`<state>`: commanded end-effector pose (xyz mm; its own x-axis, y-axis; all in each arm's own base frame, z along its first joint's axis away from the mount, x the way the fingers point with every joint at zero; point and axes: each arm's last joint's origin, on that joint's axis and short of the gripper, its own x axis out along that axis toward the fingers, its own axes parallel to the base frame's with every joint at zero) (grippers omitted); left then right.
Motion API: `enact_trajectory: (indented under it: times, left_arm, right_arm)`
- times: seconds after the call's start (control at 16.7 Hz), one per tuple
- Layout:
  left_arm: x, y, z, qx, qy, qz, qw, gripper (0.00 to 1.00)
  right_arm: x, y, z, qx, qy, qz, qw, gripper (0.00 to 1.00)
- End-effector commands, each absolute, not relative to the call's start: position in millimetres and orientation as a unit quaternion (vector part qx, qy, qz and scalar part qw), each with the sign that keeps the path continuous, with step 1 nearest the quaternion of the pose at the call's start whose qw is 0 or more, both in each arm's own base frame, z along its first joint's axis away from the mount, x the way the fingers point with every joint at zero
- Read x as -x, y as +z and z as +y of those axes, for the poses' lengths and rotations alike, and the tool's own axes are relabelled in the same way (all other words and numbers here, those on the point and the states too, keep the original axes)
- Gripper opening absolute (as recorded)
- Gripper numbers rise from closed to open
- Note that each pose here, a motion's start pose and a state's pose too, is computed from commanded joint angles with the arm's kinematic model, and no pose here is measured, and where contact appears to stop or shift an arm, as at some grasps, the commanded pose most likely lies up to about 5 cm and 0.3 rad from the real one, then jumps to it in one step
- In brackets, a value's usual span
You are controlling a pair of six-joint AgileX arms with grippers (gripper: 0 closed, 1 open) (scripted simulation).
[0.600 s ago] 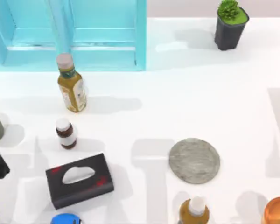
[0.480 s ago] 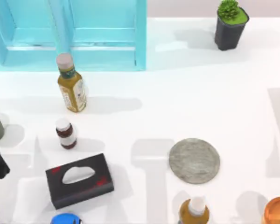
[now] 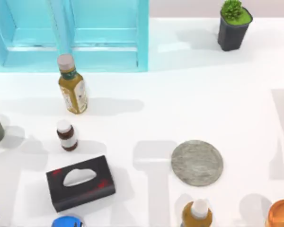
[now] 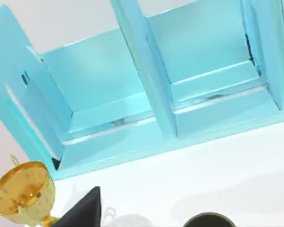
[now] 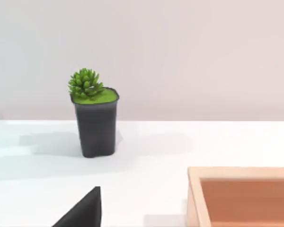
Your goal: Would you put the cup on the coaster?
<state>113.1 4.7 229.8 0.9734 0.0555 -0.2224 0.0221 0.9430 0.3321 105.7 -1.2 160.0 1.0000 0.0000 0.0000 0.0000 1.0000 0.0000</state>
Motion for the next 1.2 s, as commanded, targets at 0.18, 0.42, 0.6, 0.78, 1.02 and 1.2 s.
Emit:
enact_trajectory:
  times: [0.18,0.42,0.6,0.78,1.02,1.2]
  left_arm:
    - [-133,272,11,-0.29,-0.009,0.206,0.935,1.0]
    - [-184,304,23,-0.443,-0.1,0.353,0.818,1.0]
    - [-231,307,32,-0.52,-0.21,0.435,0.704,1.0]
    - [-277,293,40,-0.55,-0.328,0.478,0.601,1.0]
    - [-320,262,44,-0.535,-0.448,0.494,0.519,1.0]
    - [-336,243,45,-0.512,-0.494,0.496,0.497,1.0]
  right_arm:
    - [-106,160,-1,0.0,0.0,0.0,1.0,1.0]
    - [-106,160,-1,0.0,0.0,0.0,1.0,1.0]
    - [-106,160,-1,0.0,0.0,0.0,1.0,1.0]
    - [-106,160,-1,0.0,0.0,0.0,1.0,1.0]
    - [-106,160,-1,0.0,0.0,0.0,1.0,1.0]
    - [-106,160,-1,0.0,0.0,0.0,1.0,1.0]
